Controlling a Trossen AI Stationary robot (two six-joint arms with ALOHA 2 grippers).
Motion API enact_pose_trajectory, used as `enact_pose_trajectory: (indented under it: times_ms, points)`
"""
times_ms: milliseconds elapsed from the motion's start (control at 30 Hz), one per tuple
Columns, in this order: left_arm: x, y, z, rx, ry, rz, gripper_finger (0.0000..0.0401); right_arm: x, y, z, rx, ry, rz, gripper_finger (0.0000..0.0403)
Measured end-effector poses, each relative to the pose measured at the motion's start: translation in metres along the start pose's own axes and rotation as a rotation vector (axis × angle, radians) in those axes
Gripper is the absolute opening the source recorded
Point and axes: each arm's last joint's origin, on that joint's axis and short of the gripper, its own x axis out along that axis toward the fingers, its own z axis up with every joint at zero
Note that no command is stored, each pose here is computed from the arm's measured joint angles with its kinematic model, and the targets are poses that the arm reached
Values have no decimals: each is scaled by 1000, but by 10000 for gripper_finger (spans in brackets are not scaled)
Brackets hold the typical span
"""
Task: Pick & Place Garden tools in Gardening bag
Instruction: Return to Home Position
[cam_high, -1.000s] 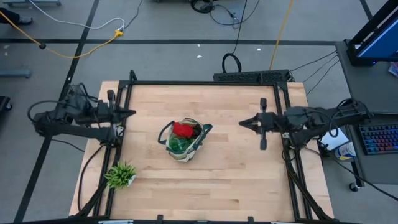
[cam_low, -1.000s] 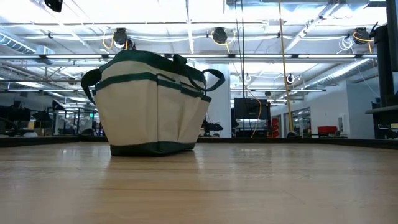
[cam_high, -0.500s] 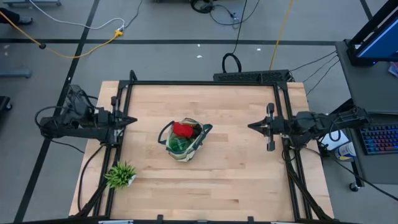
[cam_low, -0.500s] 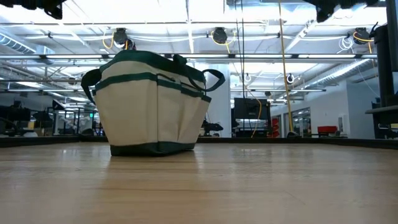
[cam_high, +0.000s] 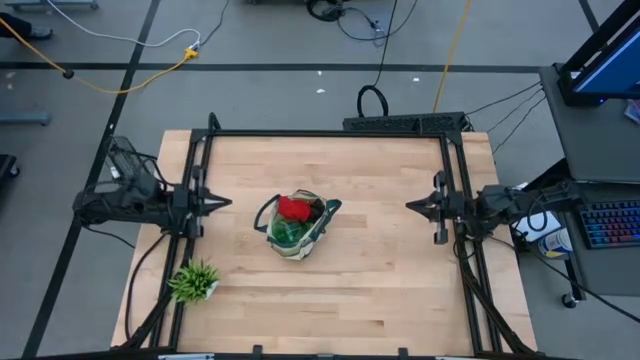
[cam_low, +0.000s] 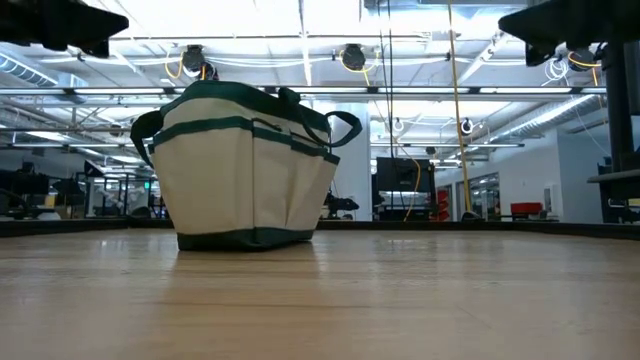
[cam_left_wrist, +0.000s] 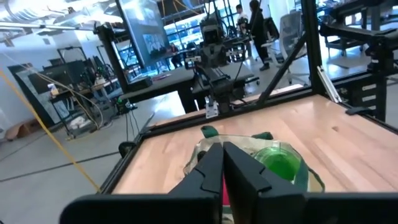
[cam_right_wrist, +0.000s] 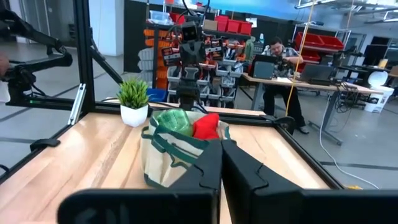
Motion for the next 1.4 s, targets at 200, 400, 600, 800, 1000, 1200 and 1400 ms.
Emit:
enact_pose_trajectory:
  times_ms: [200,400,600,800,1000,1200,1400]
  points:
    - [7,-6,-9,36,-42,-73,6,-8,-1,-11,32,-33,-3,0]
    - [15,-12,-22,38,-89,-113,24,-13,-2,-22,58,-116,-10,0]
    - [21,-16,-35,52,-102,-104,26,-15,-1,-39,65,-145,-13,0]
    - [23,-18,-42,48,-103,-102,26,-14,0,-43,41,-153,-15,0]
    - [24,-18,-42,44,-106,-102,26,-14,0,-43,42,-149,-15,0]
    - [24,-19,-44,16,-92,-112,26,-11,2,-56,57,-151,-14,0]
    - [24,-19,-44,5,-85,-116,26,-10,3,-57,47,-228,-25,0]
